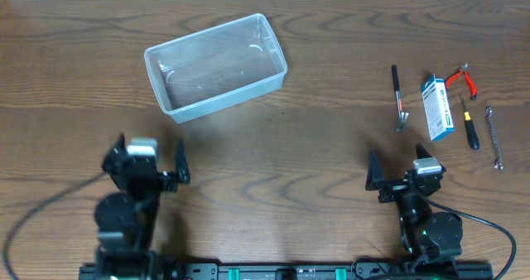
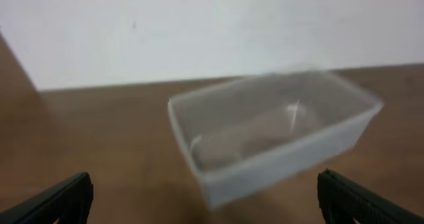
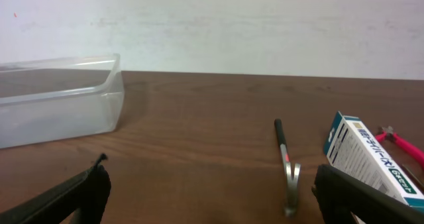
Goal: Pack container
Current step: 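Raise the left arm and move its gripper to the container's left end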
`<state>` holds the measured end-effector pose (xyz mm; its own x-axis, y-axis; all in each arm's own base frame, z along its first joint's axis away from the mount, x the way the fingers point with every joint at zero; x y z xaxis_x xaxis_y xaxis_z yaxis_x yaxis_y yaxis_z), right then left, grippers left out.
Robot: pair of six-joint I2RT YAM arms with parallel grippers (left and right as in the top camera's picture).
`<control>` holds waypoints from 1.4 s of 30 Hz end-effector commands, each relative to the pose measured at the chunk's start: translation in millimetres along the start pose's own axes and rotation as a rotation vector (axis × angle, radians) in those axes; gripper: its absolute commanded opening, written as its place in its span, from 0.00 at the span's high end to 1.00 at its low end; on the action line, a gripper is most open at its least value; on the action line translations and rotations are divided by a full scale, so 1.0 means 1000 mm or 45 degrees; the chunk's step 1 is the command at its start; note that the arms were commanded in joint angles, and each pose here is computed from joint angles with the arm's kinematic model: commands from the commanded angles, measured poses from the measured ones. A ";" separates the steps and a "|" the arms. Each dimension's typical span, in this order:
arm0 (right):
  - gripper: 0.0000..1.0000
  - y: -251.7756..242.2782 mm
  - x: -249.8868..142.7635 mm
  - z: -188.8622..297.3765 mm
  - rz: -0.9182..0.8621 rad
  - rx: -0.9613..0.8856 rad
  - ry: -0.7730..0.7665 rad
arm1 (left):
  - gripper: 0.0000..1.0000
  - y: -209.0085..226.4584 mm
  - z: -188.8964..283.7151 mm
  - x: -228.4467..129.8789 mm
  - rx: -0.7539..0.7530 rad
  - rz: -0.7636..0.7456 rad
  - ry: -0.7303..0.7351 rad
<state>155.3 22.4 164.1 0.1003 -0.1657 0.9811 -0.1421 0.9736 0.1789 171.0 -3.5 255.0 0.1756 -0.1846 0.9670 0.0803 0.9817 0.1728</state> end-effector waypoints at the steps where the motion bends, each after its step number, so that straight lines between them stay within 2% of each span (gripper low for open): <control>1: 0.01 0.001 -0.001 0.000 0.016 0.018 0.001 | 0.02 0.008 -0.013 0.062 -0.078 -0.008 0.009; 8: 0.01 0.001 -0.001 0.000 0.016 0.018 0.001 | 0.02 0.029 -0.056 0.163 -0.173 -0.032 0.433; 11: 0.01 0.001 -0.001 0.000 0.015 0.018 0.000 | 0.02 0.036 -0.069 0.196 -0.187 -0.036 0.489; 15: 0.01 0.001 -0.001 0.000 0.015 0.018 0.000 | 0.02 0.040 -0.073 0.215 -0.185 -0.021 0.492; 21: 0.01 0.001 -0.001 0.000 0.015 0.018 0.001 | 0.00 0.040 -0.072 0.215 -0.183 -0.011 0.491; 22: 0.02 0.001 -0.001 0.000 0.015 0.018 0.001 | 0.16 0.039 -0.071 0.213 -0.186 -0.013 0.505; 23: 0.01 0.001 -0.001 0.000 0.015 0.018 0.001 | 0.43 0.039 -0.071 0.212 -0.191 -0.025 0.514; 24: 0.01 0.001 -0.001 0.000 0.015 0.018 0.000 | 0.59 0.039 -0.071 0.211 -0.193 -0.030 0.523; 27: 0.01 0.001 -0.001 0.000 0.015 0.018 0.001 | 0.94 0.039 -0.070 0.208 -0.200 -0.055 0.548; 36: 0.01 0.001 -0.001 0.000 0.015 0.018 0.001 | 0.94 0.038 -0.070 0.206 -0.186 0.018 0.571; 42: 0.01 0.001 -0.001 0.000 0.015 0.018 0.000 | 0.94 0.053 -0.086 0.190 -0.027 0.265 0.693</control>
<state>155.3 22.5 164.1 0.1000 -0.1657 0.9811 -0.1425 0.9735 0.1789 283.4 -1.8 438.0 0.6286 -0.1370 0.7655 0.1436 0.9879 0.0588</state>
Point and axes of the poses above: each gripper's point midway between its finger pads, its own z axis back along the fingers, its own y axis along the line the jaws close on, x = y × z, the point moved 9 cm from there along z, back along the fingers, and after that the axes turned 7 degrees about -z, right-handed, at the moved point
